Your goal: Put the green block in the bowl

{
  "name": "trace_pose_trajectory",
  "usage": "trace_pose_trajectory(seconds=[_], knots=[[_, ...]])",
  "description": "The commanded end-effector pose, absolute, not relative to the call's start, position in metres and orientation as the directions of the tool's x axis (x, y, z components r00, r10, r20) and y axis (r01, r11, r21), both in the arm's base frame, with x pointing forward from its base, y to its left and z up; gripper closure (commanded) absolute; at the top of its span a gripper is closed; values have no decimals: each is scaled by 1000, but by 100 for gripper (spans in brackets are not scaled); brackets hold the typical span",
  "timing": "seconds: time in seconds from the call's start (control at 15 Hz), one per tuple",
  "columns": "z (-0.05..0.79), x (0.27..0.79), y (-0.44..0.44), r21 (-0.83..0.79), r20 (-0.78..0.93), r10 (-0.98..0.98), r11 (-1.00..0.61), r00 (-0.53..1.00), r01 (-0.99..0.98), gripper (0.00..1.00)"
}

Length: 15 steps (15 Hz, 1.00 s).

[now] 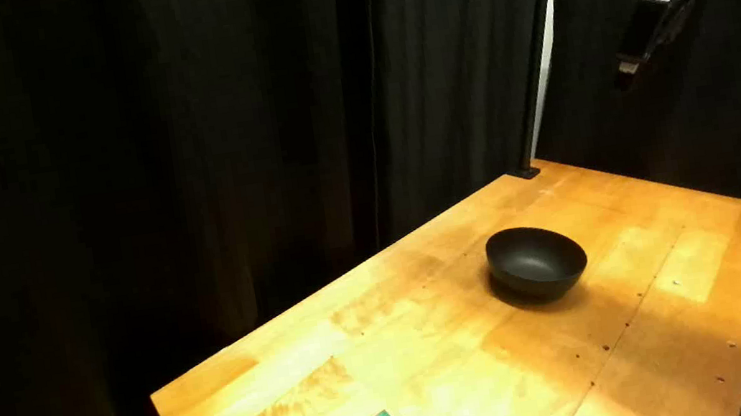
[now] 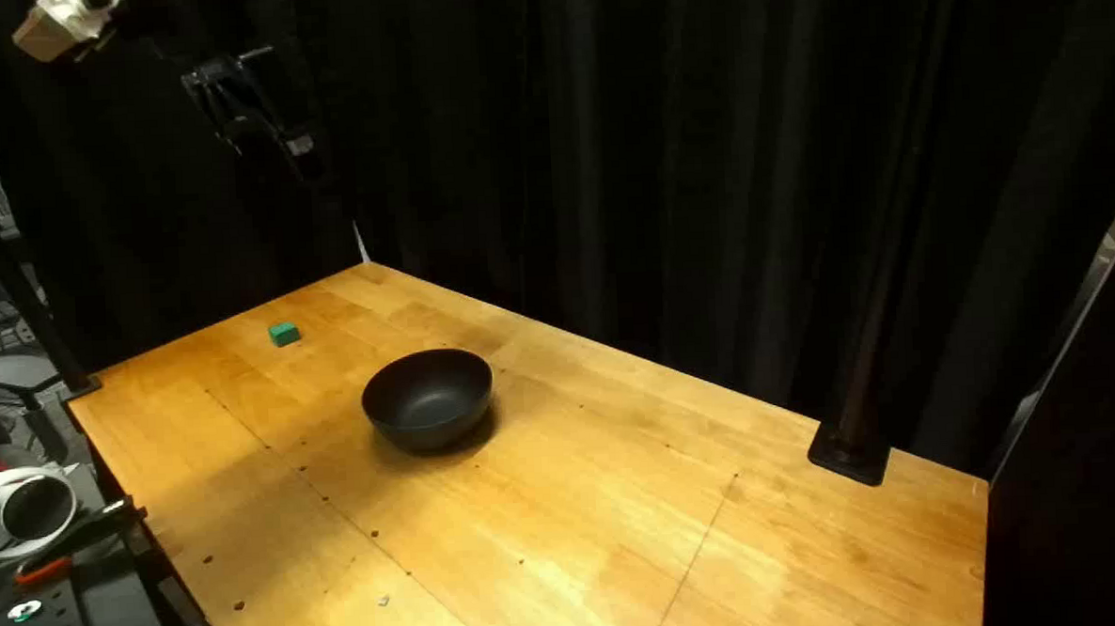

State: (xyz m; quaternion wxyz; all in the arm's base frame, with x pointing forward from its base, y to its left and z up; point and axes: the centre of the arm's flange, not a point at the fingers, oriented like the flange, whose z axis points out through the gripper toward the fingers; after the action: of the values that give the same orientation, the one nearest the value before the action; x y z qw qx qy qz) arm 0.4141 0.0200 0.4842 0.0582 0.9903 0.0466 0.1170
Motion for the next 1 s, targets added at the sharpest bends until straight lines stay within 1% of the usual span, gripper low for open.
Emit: trace_pose_trajectory(seconds=[0.0, 0.67, 0.93], knots=[[487, 415, 20, 126, 232, 106, -989, 967, 78, 0], [494, 416, 20, 127, 247, 106, -989, 963, 76, 0], [454, 452, 46, 80, 204, 128, -990, 970, 114, 0]])
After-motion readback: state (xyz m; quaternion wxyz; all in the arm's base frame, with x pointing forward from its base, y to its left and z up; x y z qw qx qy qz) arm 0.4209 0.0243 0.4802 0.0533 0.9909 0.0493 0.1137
